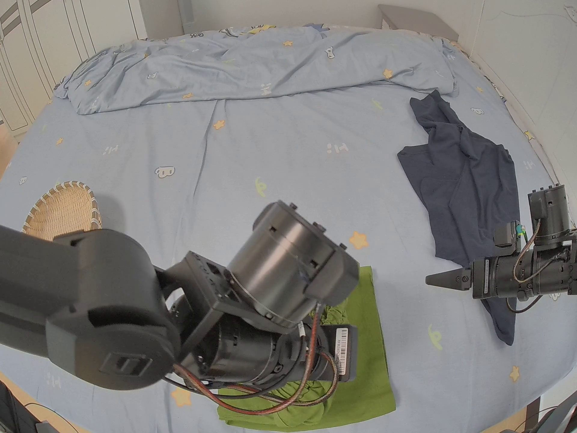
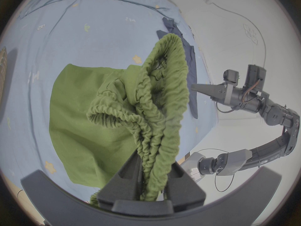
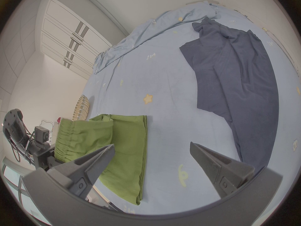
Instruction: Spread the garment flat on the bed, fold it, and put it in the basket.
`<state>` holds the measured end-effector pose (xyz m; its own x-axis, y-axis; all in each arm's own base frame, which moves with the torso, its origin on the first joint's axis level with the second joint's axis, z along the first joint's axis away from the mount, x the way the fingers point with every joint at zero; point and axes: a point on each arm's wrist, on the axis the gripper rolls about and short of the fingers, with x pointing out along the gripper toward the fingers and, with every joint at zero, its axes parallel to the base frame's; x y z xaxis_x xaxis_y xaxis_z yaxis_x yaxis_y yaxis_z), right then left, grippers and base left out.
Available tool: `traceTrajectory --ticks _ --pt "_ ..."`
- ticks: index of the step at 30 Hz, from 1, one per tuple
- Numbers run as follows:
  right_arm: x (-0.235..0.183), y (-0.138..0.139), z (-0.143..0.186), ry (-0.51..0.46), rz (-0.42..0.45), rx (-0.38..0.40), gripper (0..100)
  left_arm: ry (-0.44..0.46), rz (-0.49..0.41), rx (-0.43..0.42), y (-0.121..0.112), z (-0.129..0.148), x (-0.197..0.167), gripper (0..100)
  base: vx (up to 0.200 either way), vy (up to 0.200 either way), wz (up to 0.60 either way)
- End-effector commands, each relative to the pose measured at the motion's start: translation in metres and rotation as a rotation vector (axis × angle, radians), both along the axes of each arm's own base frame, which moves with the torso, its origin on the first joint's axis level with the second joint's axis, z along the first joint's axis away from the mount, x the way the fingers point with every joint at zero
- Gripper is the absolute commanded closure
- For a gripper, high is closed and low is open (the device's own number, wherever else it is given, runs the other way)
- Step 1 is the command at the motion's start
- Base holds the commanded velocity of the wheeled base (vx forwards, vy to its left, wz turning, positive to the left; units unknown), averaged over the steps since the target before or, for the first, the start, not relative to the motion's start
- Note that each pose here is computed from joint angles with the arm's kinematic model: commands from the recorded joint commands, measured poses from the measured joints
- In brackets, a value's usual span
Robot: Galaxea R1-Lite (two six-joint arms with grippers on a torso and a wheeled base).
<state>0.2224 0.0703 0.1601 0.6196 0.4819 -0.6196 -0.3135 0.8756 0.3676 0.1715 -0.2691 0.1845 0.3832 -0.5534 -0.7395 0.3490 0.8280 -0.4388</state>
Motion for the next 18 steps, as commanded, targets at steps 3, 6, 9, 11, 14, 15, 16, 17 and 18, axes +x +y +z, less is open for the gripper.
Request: traceTrajectory --ticks 3,6,9,11,14,15,16,17,18 --pt "0.000 0.001 -0.001 0.002 0.003 -0.001 0 0.023 -0.003 0.036 -0.009 -0.015 0.004 100 0.000 0.000 0.00" --pt "0.000 0.001 -0.001 0.003 0.003 -0.001 0 0.024 -0.003 0.034 -0.010 -0.016 0.005 100 0.000 0.000 0.00" --pt "0.000 0.001 -0.001 0.002 0.003 -0.001 0 0.029 -0.001 0.038 -0.016 -0.023 0.007 0 0.000 0.000 0.00" --pt "0.000 0.001 -0.001 0.003 0.006 -0.001 0 0.025 0.011 0.015 -0.019 -0.024 0.010 0 0.000 0.000 0.00" --pt "-0.001 0.002 -0.001 0.003 0.007 -0.001 0 0.024 0.023 -0.009 -0.023 -0.027 0.012 0 0.000 0.000 0.00" --pt "-0.001 0.002 -0.001 0.003 0.009 -0.001 0 0.013 0.034 -0.032 -0.025 -0.026 0.014 0 0.000 0.000 0.00" --pt "-0.001 0.002 -0.001 0.005 0.009 -0.002 0 0.006 0.040 -0.038 -0.025 -0.027 0.015 0 0.000 0.000 0.00" --pt "-0.001 0.002 -0.001 0.003 0.010 -0.001 0 0.000 0.048 -0.042 -0.025 -0.027 0.015 0 0.000 0.000 0.00" --pt "-0.001 0.002 -0.001 0.005 0.010 -0.002 0 -0.005 0.052 -0.048 -0.025 -0.026 0.016 0 0.000 0.000 0.00"
